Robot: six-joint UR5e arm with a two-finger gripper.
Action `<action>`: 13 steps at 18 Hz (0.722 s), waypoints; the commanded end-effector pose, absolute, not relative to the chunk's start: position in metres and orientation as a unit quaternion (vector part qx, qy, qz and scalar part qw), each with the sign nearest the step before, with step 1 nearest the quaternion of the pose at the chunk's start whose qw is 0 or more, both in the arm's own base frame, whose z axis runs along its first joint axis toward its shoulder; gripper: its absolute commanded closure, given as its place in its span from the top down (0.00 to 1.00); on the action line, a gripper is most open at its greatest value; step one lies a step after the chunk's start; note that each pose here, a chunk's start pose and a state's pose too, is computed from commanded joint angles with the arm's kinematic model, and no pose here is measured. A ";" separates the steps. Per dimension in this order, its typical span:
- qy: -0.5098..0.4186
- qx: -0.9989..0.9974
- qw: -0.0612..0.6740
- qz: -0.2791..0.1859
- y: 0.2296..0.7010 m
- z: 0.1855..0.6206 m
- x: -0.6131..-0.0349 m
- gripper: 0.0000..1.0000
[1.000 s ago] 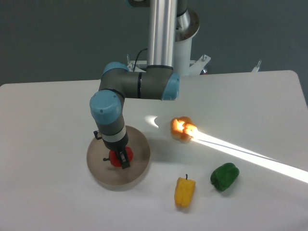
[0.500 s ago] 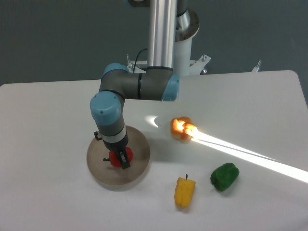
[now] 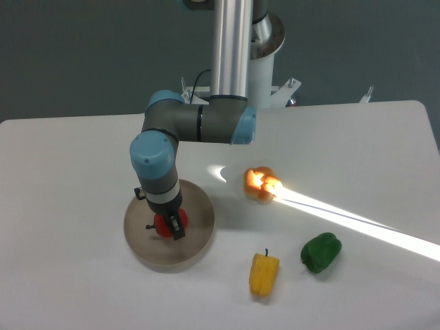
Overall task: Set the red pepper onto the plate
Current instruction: 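Hold the pepper on the plate and open the gripper, then lift the open gripper up and away from the pepper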
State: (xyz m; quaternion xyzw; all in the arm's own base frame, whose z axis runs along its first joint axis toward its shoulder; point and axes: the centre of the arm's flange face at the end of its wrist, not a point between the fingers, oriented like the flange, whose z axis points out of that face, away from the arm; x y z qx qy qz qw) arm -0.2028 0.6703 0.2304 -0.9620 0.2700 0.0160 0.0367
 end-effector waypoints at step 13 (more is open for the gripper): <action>0.254 -0.965 0.050 0.034 0.662 0.263 -0.235 1.00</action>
